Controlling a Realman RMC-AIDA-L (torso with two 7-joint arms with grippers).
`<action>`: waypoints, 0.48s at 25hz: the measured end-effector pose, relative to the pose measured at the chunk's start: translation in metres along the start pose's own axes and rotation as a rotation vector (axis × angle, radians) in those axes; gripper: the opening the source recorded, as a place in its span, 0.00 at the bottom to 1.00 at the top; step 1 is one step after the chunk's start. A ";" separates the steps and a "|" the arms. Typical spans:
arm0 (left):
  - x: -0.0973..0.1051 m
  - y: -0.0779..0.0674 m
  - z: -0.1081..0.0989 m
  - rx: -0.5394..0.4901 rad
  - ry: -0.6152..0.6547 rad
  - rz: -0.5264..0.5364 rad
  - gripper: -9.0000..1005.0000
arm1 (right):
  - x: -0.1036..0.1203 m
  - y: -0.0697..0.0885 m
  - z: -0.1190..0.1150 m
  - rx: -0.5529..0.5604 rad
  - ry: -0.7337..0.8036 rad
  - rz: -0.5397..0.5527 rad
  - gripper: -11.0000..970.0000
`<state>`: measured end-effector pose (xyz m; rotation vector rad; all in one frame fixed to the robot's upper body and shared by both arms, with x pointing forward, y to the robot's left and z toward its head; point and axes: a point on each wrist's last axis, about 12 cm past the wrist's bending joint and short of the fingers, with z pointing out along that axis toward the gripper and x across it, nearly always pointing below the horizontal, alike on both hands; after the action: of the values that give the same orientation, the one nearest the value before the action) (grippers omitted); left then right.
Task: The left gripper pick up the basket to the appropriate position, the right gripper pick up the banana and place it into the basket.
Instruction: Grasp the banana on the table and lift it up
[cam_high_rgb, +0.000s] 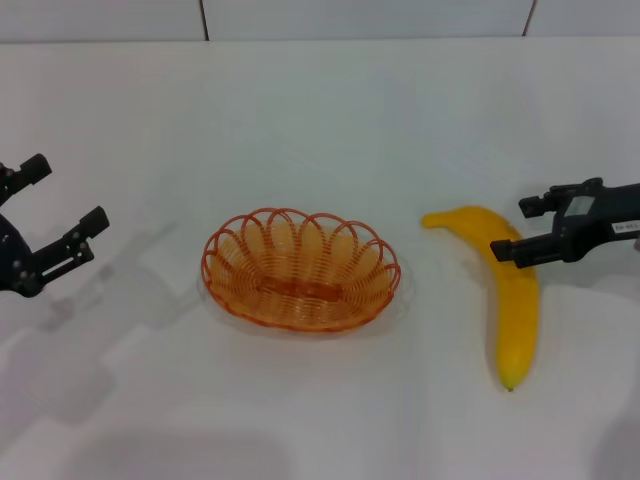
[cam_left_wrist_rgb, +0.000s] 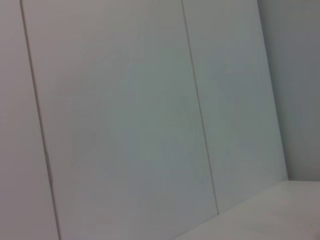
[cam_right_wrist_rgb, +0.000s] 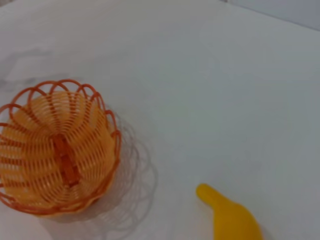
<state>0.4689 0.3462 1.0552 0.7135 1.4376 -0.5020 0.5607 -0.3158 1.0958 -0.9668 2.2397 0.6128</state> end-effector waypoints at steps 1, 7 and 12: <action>0.000 0.000 0.000 0.000 0.000 0.000 0.86 | 0.001 0.001 0.001 -0.003 0.004 0.001 0.91; 0.000 0.000 0.000 -0.001 0.001 0.000 0.86 | 0.003 0.004 0.005 -0.021 0.024 0.002 0.90; 0.000 0.000 0.000 -0.004 -0.001 0.000 0.86 | 0.006 0.005 0.007 -0.019 0.046 0.005 0.90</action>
<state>0.4687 0.3467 1.0554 0.7102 1.4368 -0.4997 0.5563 -0.3112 1.0875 -0.9951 2.2812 0.6205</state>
